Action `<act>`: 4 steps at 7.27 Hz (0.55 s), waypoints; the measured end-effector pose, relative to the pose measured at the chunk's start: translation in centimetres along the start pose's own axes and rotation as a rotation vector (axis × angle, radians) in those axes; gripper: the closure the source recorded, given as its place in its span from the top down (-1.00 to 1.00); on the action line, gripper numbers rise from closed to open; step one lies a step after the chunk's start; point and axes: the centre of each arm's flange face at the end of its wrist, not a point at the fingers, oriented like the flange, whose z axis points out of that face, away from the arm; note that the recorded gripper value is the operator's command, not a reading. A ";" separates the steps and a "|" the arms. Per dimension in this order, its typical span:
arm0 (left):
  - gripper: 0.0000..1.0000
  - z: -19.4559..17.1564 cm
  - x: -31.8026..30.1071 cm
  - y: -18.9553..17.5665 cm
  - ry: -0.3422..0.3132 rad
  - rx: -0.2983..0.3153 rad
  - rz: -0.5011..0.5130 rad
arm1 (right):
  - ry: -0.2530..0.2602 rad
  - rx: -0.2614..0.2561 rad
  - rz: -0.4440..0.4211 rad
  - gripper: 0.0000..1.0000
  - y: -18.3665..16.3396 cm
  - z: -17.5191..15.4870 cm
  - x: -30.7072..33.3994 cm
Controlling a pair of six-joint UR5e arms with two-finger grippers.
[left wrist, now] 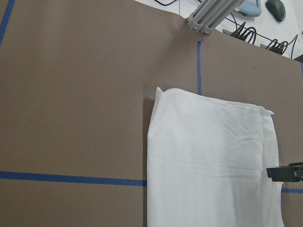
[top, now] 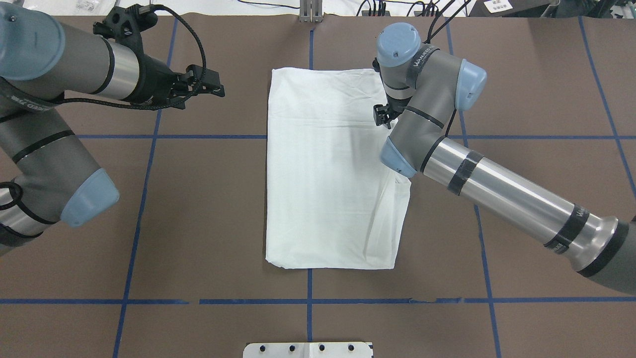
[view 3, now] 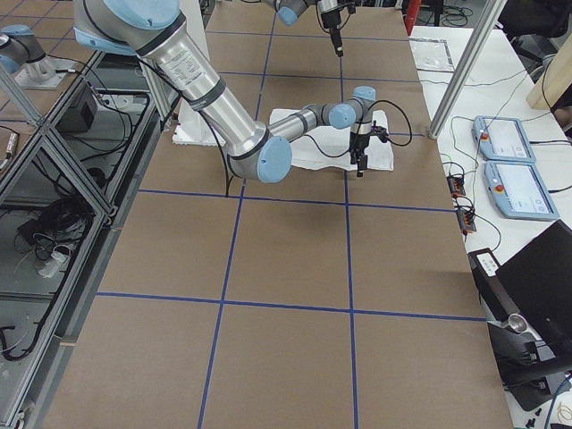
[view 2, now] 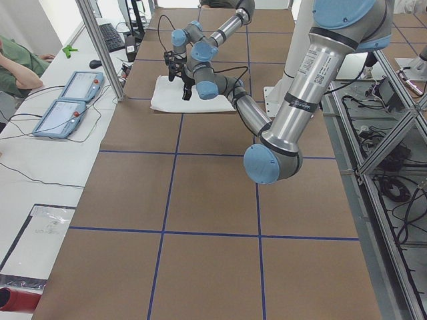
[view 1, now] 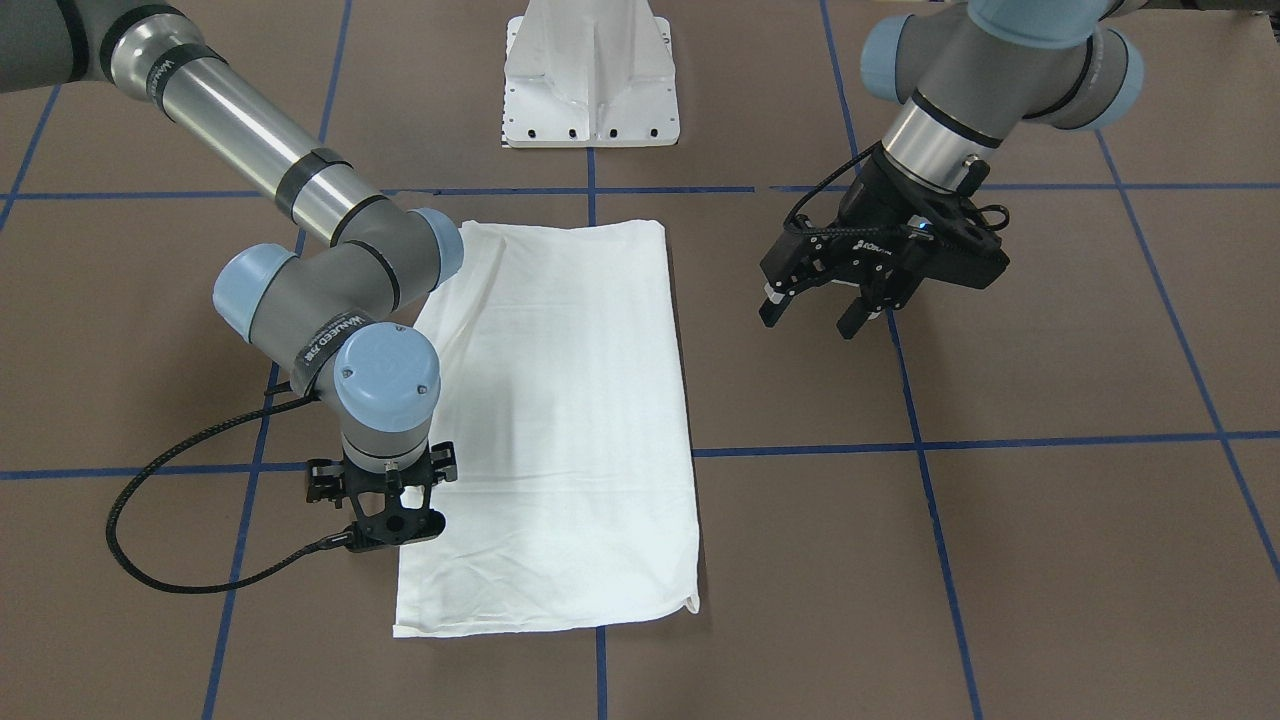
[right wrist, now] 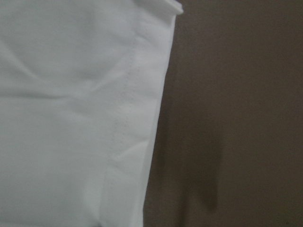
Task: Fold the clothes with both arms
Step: 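Move the right gripper down along the shirt's side edge toward the robot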
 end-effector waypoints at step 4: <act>1.00 0.5 -0.3 -0.1 -0.010 -0.003 -0.004 | -0.049 0.009 -0.026 0.99 1.0 -2.2 1.4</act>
